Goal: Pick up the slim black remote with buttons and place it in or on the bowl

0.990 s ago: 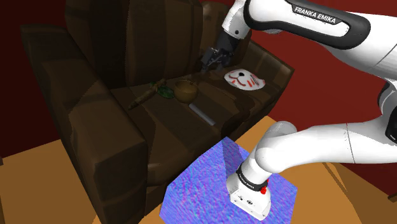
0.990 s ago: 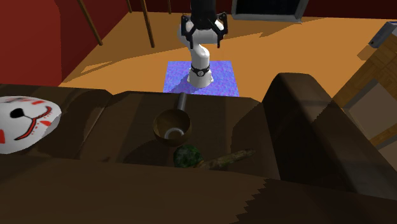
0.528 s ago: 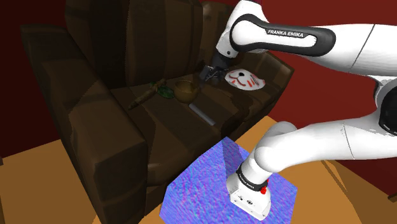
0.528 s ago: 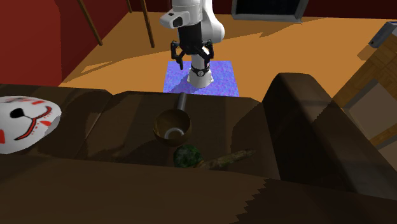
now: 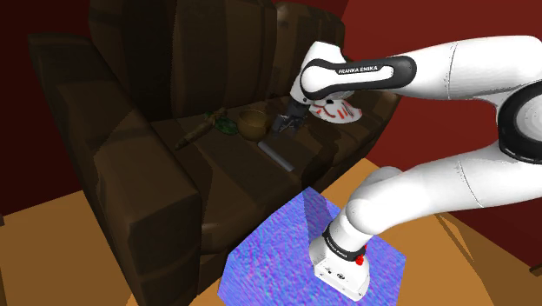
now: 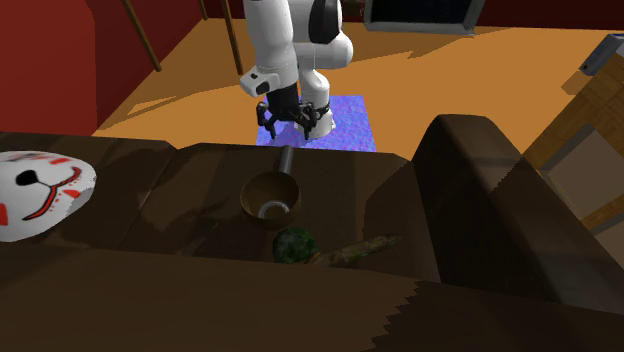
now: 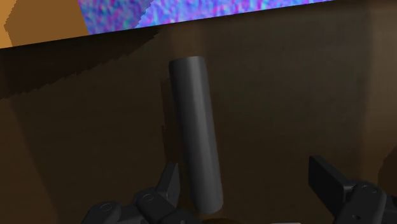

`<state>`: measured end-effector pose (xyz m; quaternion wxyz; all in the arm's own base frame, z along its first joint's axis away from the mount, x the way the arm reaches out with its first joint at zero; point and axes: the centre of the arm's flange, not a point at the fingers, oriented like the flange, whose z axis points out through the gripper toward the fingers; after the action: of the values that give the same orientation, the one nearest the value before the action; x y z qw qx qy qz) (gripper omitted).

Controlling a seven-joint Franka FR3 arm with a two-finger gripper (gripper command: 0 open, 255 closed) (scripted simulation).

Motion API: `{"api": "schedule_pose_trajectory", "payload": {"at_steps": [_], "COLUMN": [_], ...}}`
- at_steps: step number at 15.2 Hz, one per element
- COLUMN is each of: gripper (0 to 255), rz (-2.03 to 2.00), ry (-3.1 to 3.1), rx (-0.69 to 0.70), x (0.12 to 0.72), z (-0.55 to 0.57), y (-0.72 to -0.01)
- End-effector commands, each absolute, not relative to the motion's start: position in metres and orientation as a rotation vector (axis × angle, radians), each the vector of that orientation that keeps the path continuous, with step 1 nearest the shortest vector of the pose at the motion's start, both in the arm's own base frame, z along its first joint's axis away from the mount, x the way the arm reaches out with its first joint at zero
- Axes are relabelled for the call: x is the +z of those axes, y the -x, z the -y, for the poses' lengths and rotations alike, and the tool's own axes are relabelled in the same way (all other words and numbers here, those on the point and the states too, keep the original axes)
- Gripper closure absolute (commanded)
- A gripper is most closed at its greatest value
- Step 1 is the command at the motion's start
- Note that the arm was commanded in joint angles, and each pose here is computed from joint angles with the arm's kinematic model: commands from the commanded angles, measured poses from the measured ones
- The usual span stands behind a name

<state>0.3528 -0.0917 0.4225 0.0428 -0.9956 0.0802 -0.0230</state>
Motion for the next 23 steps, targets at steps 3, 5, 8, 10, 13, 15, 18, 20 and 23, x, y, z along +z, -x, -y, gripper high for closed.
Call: {"api": "schedule_pose_trajectory", "payload": {"at_steps": [3,5,8,10,13,15,18,20,23], "gripper": [0,0,0,0,0,0,0,0,255], "rz": [-0.255,-0.259,-0.259,-0.259,-0.259,-0.259,-0.259,-0.259,-0.259], "ry": [3.044,3.043,3.043,3.043,3.043,3.043,3.043,3.043,3.043], "rx": [-0.025,-0.007,-0.007,-0.007,-0.007,-0.007,-0.007,-0.007,-0.007], "x": [0.373,0.354,0.339,0.328,0.314,0.314,0.314,0.314,0.314], "z": [0.116,0.125,0.123,0.122,0.121,0.121,0.121,0.121,0.121], "y": [-0.355,-0.355,-0.355,-0.355,-0.356,-0.356,-0.356,-0.356,-0.356]}}
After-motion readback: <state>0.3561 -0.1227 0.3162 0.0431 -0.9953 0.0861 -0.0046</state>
